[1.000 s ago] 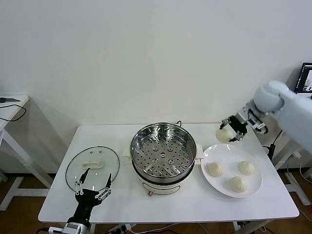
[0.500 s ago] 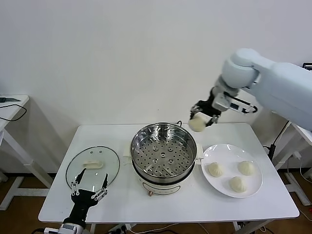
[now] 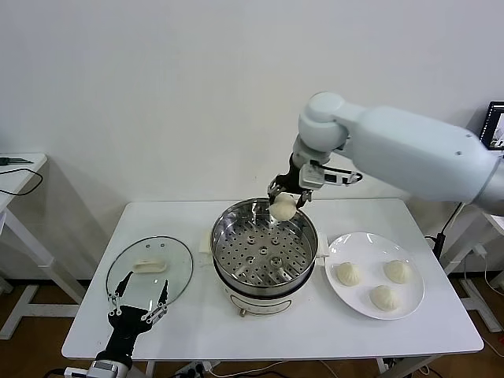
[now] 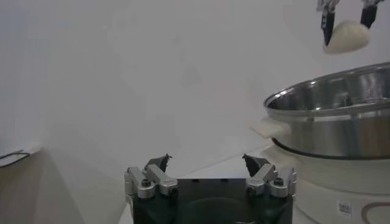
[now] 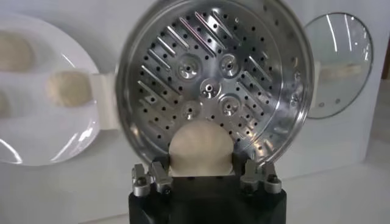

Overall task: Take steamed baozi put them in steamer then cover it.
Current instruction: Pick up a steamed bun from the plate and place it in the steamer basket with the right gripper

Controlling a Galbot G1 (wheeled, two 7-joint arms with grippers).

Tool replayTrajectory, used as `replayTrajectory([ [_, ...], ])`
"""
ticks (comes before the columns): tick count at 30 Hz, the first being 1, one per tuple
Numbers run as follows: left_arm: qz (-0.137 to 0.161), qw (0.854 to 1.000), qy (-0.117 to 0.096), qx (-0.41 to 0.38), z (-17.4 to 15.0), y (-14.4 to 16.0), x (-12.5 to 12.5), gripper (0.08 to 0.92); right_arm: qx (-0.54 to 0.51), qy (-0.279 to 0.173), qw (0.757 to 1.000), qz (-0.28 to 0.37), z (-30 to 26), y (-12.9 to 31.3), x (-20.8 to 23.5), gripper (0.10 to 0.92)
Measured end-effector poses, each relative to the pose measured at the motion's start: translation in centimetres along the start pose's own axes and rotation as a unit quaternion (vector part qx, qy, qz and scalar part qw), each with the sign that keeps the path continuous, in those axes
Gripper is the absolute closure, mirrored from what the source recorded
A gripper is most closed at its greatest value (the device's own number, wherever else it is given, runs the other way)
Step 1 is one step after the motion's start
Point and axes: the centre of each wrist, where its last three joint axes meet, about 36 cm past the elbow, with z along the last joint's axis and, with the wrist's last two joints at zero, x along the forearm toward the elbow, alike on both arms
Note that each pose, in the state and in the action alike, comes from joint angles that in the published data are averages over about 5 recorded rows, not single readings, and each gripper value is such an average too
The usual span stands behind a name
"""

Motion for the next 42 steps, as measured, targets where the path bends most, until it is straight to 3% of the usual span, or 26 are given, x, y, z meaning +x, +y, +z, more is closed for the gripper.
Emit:
replayTrajectory([
  [14, -0.006, 1.000, 0.002, 0.000, 0.2, 0.5, 0.0, 0.177, 0.009, -0.021, 1.000, 0.010, 1.6, -1.2, -6.2, 0.352],
  [31, -0.006, 1.000, 0.001, 0.001, 0.3, 0.5, 0.0, 0.177, -0.004, -0.027, 1.000, 0.007, 2.2, -1.2, -9.4, 0.338],
  [37, -0.007, 1.000, 0.002, 0.002, 0.3, 0.5, 0.2, 0.177, -0.012, -0.027, 1.000, 0.007, 2.1, -0.7, -9.5, 0.229],
  [42, -0.007, 1.000, 0.002, 0.003, 0.2, 0.4, 0.4, 0.177, -0.027, -0.026, 0.999, 0.012, 2.1, -0.1, -8.3, 0.201],
])
